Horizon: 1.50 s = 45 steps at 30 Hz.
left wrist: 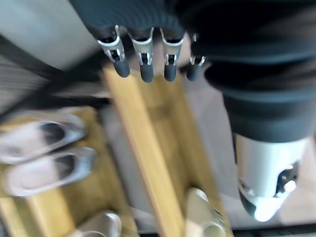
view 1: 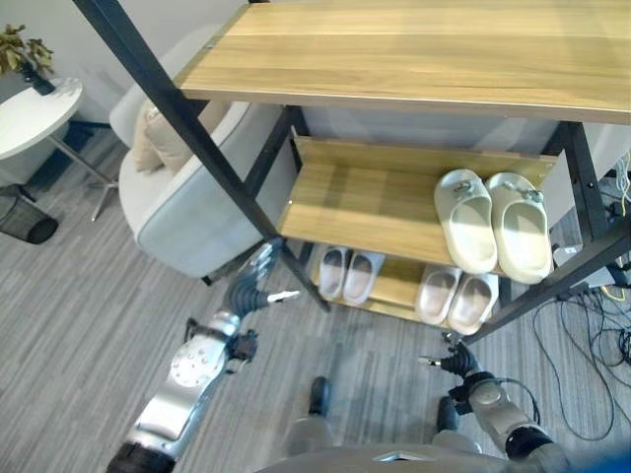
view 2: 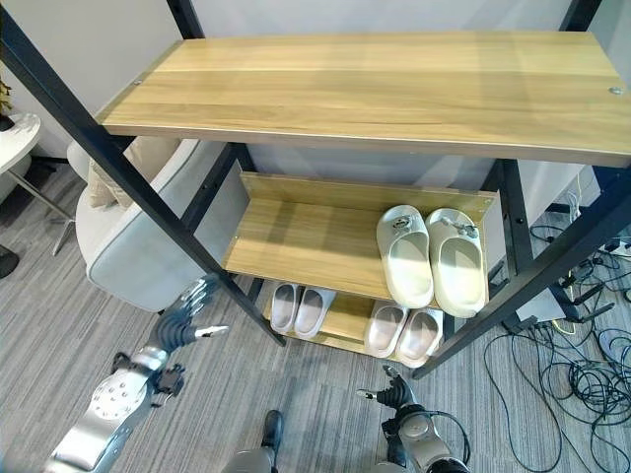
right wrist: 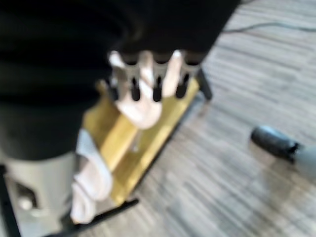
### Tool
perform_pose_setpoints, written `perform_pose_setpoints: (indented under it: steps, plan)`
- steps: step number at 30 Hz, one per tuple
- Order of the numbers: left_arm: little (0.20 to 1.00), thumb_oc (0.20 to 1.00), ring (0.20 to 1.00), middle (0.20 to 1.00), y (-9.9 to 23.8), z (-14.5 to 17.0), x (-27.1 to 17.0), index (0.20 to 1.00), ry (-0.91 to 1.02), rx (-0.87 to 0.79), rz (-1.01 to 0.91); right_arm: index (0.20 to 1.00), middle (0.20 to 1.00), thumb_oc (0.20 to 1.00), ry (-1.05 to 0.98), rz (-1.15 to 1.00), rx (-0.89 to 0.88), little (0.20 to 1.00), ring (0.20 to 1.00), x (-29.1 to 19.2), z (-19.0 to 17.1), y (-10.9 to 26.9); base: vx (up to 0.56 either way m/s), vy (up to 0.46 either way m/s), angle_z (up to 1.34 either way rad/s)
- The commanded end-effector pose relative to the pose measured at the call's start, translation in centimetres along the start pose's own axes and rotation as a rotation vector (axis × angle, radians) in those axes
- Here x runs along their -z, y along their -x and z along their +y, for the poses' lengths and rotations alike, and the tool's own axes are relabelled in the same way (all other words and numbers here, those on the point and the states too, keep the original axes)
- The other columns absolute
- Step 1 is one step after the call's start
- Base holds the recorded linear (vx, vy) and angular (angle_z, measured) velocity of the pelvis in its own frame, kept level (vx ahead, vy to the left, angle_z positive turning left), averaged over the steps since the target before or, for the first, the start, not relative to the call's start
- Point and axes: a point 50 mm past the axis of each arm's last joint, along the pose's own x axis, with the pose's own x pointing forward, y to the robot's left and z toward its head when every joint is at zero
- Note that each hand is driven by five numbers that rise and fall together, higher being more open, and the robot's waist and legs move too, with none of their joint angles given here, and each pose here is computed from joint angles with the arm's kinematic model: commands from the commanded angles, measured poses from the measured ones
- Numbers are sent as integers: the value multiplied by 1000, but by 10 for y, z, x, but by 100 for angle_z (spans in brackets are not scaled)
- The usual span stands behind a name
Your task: Arrange the slippers neatly on the shoe rack.
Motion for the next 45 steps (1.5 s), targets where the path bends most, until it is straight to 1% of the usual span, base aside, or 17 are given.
perform_pose_setpoints:
  steps: [1, 2, 3, 4, 5, 6, 7, 8, 9, 11, 13, 14, 20, 23, 30, 38, 45]
  plan:
    - [1000, 1000, 1000, 1000, 15, 30, 15, 1000, -141, -79, 79, 1000, 1000, 1000, -110, -261, 8, 1000, 1000, -48, -18, 3, 0, 0, 0]
    - [1000, 1000, 1000, 1000, 23, 31, 30, 1000, -186, -93, 154, 1000, 1000, 1000, -109, -331, 20, 1000, 1000, -74, -17, -1, 14, -7, -6]
    - [1000, 1000, 1000, 1000, 23, 31, 31, 1000, -188, -95, 154, 1000, 1000, 1000, -108, -331, 19, 1000, 1000, -74, -17, -2, 30, 13, -15]
    - [1000, 1000, 1000, 1000, 49, 39, 71, 1000, -243, -124, 353, 1000, 1000, 1000, 170, -360, 64, 1000, 1000, -62, -41, 8, 38, 14, -3]
    - [1000, 1000, 1000, 1000, 56, 39, 90, 1000, -310, -128, 451, 1000, 1000, 1000, 165, -426, 86, 1000, 1000, -86, -43, 6, 63, 37, 6]
    - [1000, 1000, 1000, 1000, 64, 39, 113, 1000, -336, -184, 550, 1000, 1000, 1000, 13, -76, 24, 1000, 1000, 12, -22, 22, 33, 28, 9]
    - [1000, 1000, 1000, 1000, 63, 38, 114, 1000, -339, -181, 548, 1000, 1000, 1000, 11, -74, 25, 1000, 1000, 13, -22, 23, 49, 50, 6]
    - [1000, 1000, 1000, 1000, 77, 34, 142, 1000, -313, -183, 724, 1000, 1000, 1000, -87, 160, 14, 1000, 1000, 69, -33, 36, 23, 27, 8]
    - [1000, 1000, 1000, 1000, 75, 33, 142, 1000, -312, -183, 721, 1000, 1000, 1000, -89, 158, 15, 1000, 1000, 69, -35, 36, 39, 32, 11]
    - [1000, 1000, 1000, 1000, 90, 7, 176, 1000, -289, -125, 911, 1000, 1000, 1000, -77, 288, 68, 1000, 1000, 85, -45, 34, 42, 59, -4]
    - [1000, 1000, 1000, 1000, 91, 1, 182, 1000, -263, -127, 945, 1000, 1000, 1000, -86, 294, 78, 1000, 1000, 85, -44, 32, 26, 59, -7]
    - [1000, 1000, 1000, 1000, 100, -12, 193, 1000, -177, -153, 1031, 1000, 1000, 1000, -100, 309, 87, 1000, 1000, 86, -41, 31, 22, 42, -6]
    - [1000, 1000, 1000, 1000, 126, -24, 208, 1000, -35, -210, 1205, 1000, 1000, 1000, -85, 292, 56, 1000, 1000, 83, -28, 30, 5, 8, -1]
    - [1000, 1000, 1000, 1000, 128, -24, 209, 1000, -31, -216, 1218, 1000, 1000, 1000, -86, 280, 46, 1000, 1000, 80, -24, 29, 8, 1, 3]
    - [1000, 1000, 1000, 1000, 158, -24, 216, 1000, 29, -241, 1358, 1000, 1000, 1000, -40, 131, -96, 1000, 1000, 49, 0, 20, 7, 1, 2]
    - [1000, 1000, 1000, 1000, 158, -21, 215, 1000, 8, -227, 1360, 1000, 1000, 1000, 75, -39, -186, 1000, 1000, 12, 4, 12, -2, 6, 5]
    - [1000, 1000, 1000, 1000, 156, -20, 215, 1000, -3, -216, 1354, 1000, 1000, 1000, 95, -154, -224, 1000, 1000, -16, 6, 9, -1, 10, 13]
